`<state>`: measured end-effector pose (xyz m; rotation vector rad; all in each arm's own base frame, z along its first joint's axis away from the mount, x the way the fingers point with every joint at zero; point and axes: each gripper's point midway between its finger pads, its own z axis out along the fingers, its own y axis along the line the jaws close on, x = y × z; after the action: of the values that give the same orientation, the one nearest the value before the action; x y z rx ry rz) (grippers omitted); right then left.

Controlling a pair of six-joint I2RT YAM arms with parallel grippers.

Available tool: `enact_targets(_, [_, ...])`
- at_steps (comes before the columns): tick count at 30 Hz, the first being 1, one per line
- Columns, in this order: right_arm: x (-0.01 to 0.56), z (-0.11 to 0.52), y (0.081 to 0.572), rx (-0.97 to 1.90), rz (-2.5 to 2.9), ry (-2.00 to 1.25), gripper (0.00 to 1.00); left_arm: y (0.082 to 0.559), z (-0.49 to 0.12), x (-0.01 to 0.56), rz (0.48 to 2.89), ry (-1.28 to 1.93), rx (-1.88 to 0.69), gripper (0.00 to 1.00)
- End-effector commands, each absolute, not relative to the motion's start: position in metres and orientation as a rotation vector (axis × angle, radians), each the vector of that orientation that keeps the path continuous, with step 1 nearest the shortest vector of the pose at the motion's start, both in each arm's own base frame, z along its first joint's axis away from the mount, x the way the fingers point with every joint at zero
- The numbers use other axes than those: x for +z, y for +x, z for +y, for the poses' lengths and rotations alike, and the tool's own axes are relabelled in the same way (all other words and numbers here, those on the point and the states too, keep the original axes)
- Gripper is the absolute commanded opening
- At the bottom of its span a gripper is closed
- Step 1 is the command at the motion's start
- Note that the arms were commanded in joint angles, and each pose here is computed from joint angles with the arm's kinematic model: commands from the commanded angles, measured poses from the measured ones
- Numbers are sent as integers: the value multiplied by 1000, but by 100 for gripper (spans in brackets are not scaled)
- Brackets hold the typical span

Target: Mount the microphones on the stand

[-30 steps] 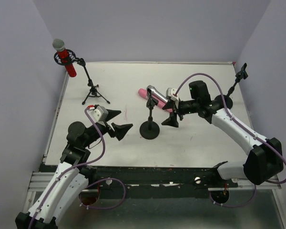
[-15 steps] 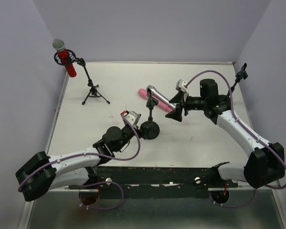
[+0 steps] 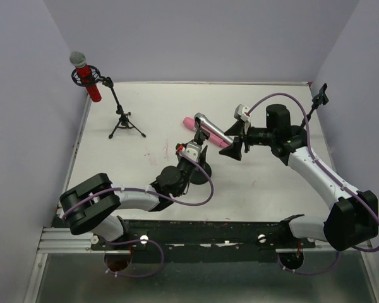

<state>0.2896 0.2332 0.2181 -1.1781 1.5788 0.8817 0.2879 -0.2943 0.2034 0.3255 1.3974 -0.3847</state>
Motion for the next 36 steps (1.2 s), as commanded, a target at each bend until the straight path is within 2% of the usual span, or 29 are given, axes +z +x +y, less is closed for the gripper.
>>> enact_targets(1, [218,231,291,866,1573,-1172,89,294,-296,226,1324,244,-353,57])
enact_targets(4, [216,231,291,868,1577,-1170,89,294,-300,223,1322,252,-356,44])
enact_targets(10, [215,230,293,860,1580,-1169,89,287,-305,223,1304,313,-386,11])
enact_targets(13, [215,230,292,857,1580,-1170,89,274,-309,227,1265,411,-443,0])
enact_targets(16, [215,228,295,843,1582,-1167,90,261,-309,228,1245,543,-560,0])
enact_targets(21, [216,228,293,843,1576,-1175,90,236,-303,244,1213,835,-918,0])
enact_targets(26, [215,227,293,846,1578,-1177,90,225,-305,251,1169,1136,-1045,0])
enact_targets(28, [214,227,292,846,1578,-1180,90,227,-310,254,1133,1174,-1128,0])
enact_targets(36, [215,223,293,836,1576,-1177,90,255,-323,250,1020,1211,-1168,0])
